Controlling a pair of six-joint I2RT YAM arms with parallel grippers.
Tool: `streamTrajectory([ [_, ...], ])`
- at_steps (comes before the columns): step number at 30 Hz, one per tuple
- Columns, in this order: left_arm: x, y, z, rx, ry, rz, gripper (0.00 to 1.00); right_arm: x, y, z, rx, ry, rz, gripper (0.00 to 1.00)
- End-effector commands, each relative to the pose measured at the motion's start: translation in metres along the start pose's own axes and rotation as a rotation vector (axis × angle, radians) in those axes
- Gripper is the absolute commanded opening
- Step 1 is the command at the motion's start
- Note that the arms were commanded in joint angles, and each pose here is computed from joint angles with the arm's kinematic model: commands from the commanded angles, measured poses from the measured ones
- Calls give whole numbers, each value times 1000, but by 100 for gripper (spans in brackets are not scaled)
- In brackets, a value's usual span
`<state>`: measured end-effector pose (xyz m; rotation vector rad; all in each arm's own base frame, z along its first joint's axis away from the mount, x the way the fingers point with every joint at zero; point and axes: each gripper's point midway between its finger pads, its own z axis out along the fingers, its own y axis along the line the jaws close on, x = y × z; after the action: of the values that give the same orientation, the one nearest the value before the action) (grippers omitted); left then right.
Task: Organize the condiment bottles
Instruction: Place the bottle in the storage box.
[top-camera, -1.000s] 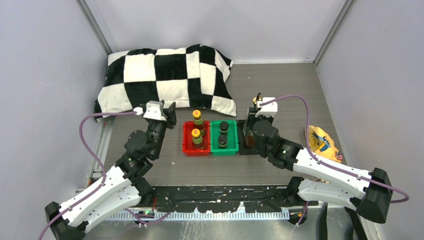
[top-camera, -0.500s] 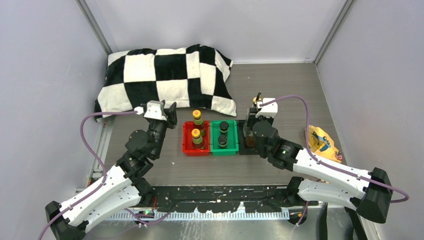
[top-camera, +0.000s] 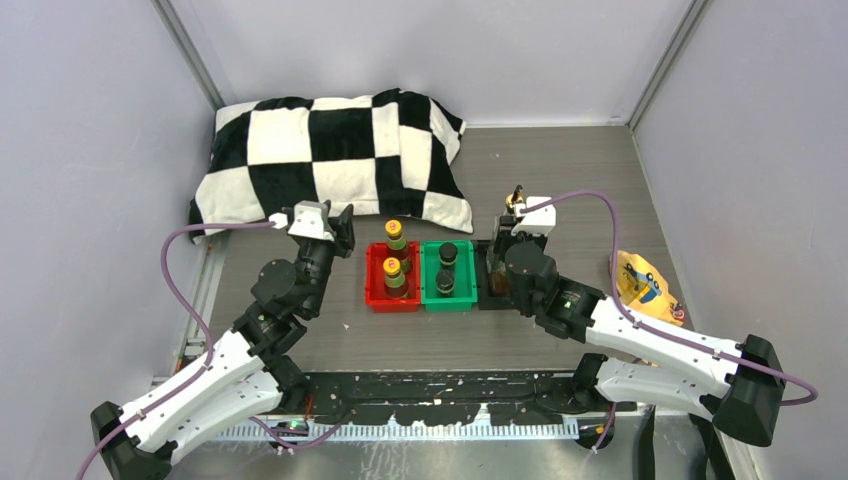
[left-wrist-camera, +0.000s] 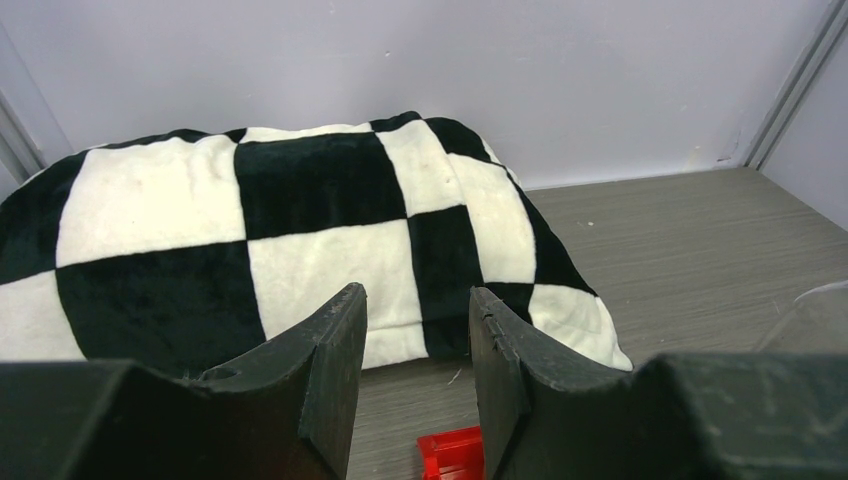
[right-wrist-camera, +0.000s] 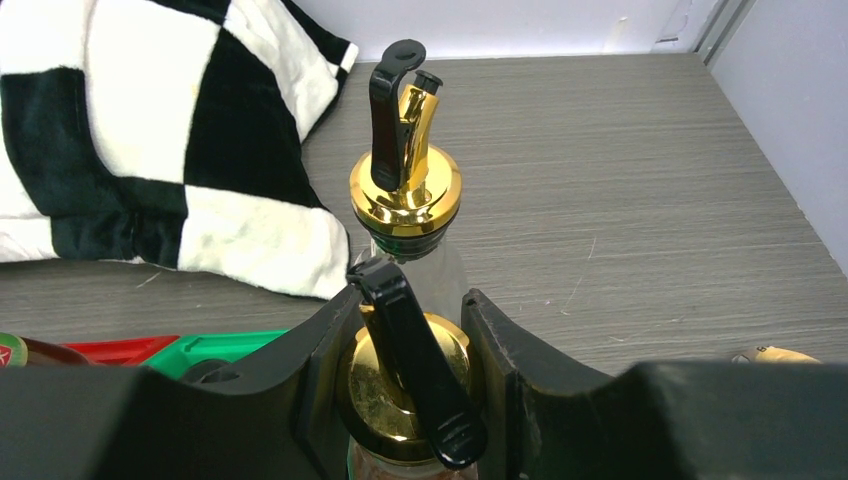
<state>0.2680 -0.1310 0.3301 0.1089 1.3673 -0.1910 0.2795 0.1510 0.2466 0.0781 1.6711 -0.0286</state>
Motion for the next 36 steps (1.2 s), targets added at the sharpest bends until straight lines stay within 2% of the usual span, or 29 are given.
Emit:
streamTrajectory([
  [1,-15,-3,2,13,-34,-29,44,-26,3,-1,16,-69,137,16],
  [9,-15,-3,1,13,-35,-31,44,-19,3,0,18,-62,138,17],
  [15,-15,-3,1,13,-35,-33,44,-17,1,-1,26,-61,137,32],
  [36,-13,-4,2,14,-28,-33,44,-23,5,-4,-1,-63,120,62],
])
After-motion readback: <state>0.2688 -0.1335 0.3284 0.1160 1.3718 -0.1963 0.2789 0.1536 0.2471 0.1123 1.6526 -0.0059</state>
